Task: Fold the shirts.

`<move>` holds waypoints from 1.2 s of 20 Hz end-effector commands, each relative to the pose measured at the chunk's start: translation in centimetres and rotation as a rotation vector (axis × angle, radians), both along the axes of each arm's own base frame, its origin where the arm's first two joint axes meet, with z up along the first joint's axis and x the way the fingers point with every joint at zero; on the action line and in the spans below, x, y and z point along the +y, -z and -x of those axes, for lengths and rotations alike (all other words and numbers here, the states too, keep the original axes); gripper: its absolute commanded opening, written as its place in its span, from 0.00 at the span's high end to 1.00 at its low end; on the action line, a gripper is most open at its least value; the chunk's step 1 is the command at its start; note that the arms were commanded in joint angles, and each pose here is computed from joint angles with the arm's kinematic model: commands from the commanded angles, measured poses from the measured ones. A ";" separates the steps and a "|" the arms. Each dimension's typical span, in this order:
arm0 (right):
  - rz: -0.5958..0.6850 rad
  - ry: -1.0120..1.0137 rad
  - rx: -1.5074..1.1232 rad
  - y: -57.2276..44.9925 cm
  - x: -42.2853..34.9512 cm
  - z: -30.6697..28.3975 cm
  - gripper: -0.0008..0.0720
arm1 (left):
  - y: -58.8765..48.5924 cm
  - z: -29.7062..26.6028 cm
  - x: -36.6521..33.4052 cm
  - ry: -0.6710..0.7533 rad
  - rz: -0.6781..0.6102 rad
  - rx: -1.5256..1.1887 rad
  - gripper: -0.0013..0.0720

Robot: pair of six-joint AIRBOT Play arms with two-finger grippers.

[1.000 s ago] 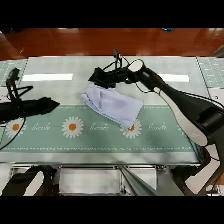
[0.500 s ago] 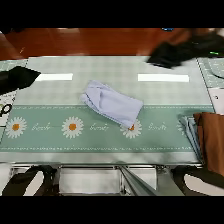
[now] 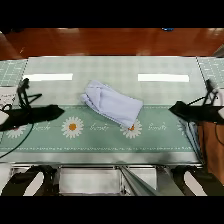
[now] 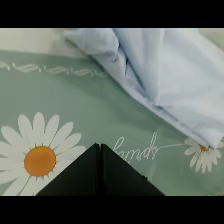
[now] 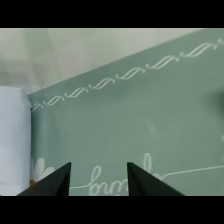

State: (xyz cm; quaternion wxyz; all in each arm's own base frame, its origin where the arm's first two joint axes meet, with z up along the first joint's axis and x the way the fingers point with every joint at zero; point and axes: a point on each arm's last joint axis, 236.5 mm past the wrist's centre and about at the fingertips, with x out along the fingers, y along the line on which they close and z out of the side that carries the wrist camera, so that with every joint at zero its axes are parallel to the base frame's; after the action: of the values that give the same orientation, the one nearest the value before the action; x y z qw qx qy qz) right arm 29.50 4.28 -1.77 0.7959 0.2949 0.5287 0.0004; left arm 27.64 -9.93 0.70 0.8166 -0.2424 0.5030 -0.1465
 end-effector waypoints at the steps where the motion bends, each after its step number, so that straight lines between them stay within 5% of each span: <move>1: -0.260 0.026 0.052 4.0 5.3 -0.7 0.42 | 3.6 2.5 -0.5 0.003 0.012 0.097 0.96; 6: -0.452 -0.084 0.180 7.5 12.8 -2.5 0.42 | 3.3 1.8 -0.4 -0.020 0.021 0.072 0.96; 12: -0.477 -0.241 0.260 9.0 18.8 -3.5 0.43 | 3.2 1.4 -0.3 -0.034 0.023 0.056 0.96; 13: -0.479 -0.255 0.250 8.5 19.4 -4.0 0.50 | 3.1 1.3 -0.3 -0.037 0.022 0.054 0.96; 15: -0.486 -0.317 0.191 6.4 20.8 -5.4 0.95 | 3.1 1.2 -0.2 -0.039 0.021 0.050 0.96; 19: -0.465 -0.464 0.014 -1.4 22.3 -10.5 0.96 | 3.1 1.2 -0.2 -0.039 0.021 0.050 0.96; 24: -0.208 -0.529 -0.182 -12.0 19.5 -16.5 0.96 | 3.0 1.1 -0.4 -0.043 0.034 0.050 0.96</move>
State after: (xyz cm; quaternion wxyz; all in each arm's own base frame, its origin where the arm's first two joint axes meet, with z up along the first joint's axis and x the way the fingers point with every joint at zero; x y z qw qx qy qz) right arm 43.58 25.81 5.23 0.7315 0.2876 0.5353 0.3093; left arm 26.48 -10.22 -2.33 0.8032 -0.2679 0.5160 -0.1298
